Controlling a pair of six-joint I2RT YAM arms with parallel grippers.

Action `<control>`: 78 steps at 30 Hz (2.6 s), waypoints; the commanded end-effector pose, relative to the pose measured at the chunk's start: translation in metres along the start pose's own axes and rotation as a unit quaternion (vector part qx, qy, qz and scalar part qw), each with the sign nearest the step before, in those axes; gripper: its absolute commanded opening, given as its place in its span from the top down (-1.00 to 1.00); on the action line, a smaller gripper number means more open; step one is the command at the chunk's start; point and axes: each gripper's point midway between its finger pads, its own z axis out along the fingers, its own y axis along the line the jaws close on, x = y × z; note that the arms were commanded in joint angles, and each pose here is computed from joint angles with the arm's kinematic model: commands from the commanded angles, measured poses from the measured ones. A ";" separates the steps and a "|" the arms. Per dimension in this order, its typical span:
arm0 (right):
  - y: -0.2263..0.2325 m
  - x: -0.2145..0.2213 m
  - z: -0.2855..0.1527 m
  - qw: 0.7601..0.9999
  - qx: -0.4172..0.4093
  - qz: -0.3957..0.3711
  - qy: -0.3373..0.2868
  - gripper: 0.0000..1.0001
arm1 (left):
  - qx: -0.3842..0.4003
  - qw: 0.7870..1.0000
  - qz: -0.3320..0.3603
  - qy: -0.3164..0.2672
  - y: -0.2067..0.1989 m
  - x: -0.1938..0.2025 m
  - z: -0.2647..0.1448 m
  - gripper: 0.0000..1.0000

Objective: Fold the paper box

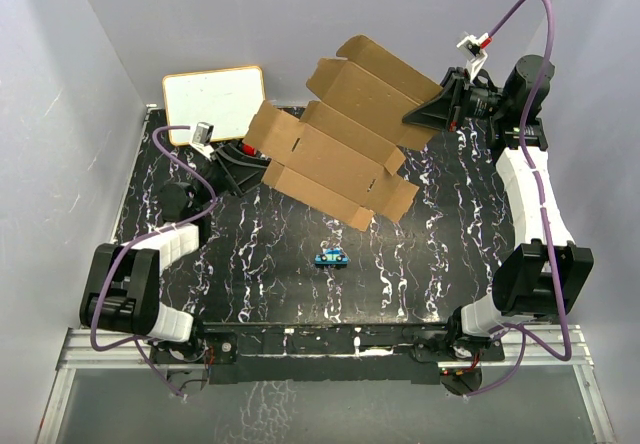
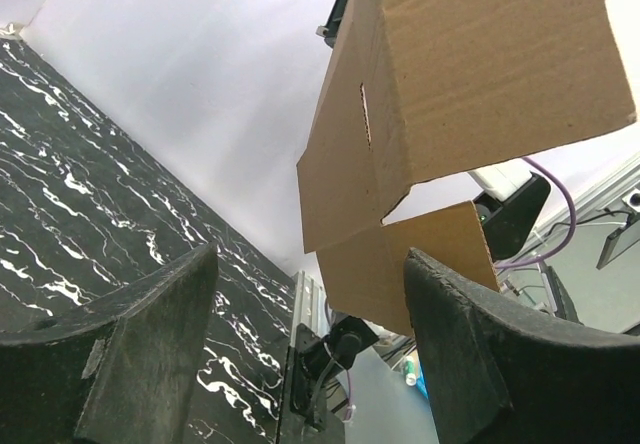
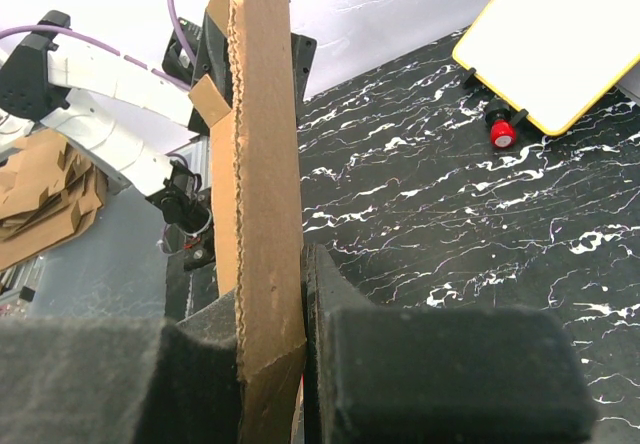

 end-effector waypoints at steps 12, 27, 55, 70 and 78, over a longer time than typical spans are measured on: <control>-0.001 -0.009 -0.003 0.999 0.008 -0.036 -0.006 0.85 | 0.076 0.993 0.086 0.017 -0.046 0.005 -0.006 -0.51; -0.006 -0.005 -0.005 0.999 0.010 -0.031 -0.006 0.85 | 0.078 0.995 0.064 0.009 -0.050 0.000 -0.005 -0.50; -0.010 0.002 -0.005 1.000 0.012 -0.025 -0.006 0.85 | 0.077 0.996 0.044 0.015 -0.051 -0.003 -0.004 -0.49; 0.003 -0.003 -0.006 0.999 -0.009 -0.043 0.004 0.85 | -0.048 0.993 0.078 -0.073 -0.009 -0.064 -0.031 -0.37; 0.016 -0.006 -0.006 0.998 -0.022 -0.052 0.009 0.85 | -0.140 0.980 0.074 -0.118 0.047 -0.083 -0.047 0.29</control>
